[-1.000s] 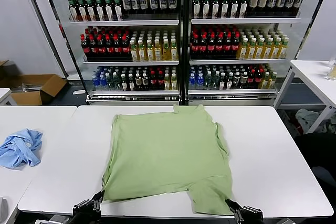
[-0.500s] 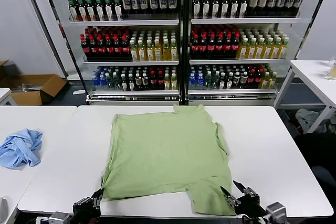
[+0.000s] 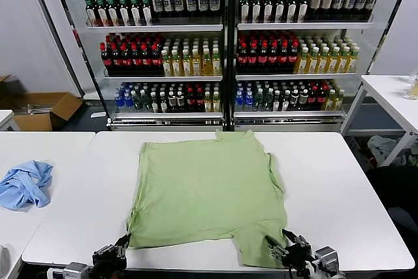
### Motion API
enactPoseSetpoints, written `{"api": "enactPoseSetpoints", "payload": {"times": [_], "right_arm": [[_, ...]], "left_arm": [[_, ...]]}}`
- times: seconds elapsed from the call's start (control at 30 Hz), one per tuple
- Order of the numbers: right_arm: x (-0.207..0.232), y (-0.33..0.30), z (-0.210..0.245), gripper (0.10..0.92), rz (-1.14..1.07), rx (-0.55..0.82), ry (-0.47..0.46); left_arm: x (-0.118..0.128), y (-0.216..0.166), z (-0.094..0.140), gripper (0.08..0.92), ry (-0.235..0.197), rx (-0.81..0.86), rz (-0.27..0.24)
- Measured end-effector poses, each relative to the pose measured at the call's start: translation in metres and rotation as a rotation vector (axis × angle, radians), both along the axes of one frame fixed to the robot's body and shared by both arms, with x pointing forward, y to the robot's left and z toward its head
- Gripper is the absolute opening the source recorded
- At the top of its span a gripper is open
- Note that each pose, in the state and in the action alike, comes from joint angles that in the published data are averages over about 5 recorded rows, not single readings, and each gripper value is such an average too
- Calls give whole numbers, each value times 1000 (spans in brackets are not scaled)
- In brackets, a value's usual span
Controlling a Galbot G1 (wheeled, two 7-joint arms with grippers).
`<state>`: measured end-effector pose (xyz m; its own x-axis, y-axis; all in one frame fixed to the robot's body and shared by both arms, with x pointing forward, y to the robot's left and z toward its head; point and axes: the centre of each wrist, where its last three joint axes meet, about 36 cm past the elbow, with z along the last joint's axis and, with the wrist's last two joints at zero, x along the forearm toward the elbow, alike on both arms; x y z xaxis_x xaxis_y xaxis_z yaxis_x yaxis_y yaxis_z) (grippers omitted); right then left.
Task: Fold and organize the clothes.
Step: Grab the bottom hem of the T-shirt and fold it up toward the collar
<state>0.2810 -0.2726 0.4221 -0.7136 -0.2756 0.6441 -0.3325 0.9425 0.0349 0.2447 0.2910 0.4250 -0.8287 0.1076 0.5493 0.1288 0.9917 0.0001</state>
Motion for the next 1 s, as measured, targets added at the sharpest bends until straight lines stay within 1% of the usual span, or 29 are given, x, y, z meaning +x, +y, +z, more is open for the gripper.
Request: {"api": "enactPoseSetpoints", "payload": {"times": [0.23,0.33,0.4,0.73,0.87,1.0], "right_arm": [[2,-3,-2,188,-3,12,15],[2,-5,0,124,1,23,19],[2,-7,3,110,3,31,21],[-17,-17,40,110,37,62,27],[-31,-20,57,110,57,61,24],[-42,-20,74,110,80,51,12]], "left_arm": [[2,-2,0,85,-5,-3,-3],[3,-2,-1,85,-7,-4,-5],[4,-2,-1,85,-8,-3,-6],[-1,4,8,85,-10,7,-13],[-8,7,13,85,-2,18,-16],[-16,13,22,85,16,35,-17]]}}
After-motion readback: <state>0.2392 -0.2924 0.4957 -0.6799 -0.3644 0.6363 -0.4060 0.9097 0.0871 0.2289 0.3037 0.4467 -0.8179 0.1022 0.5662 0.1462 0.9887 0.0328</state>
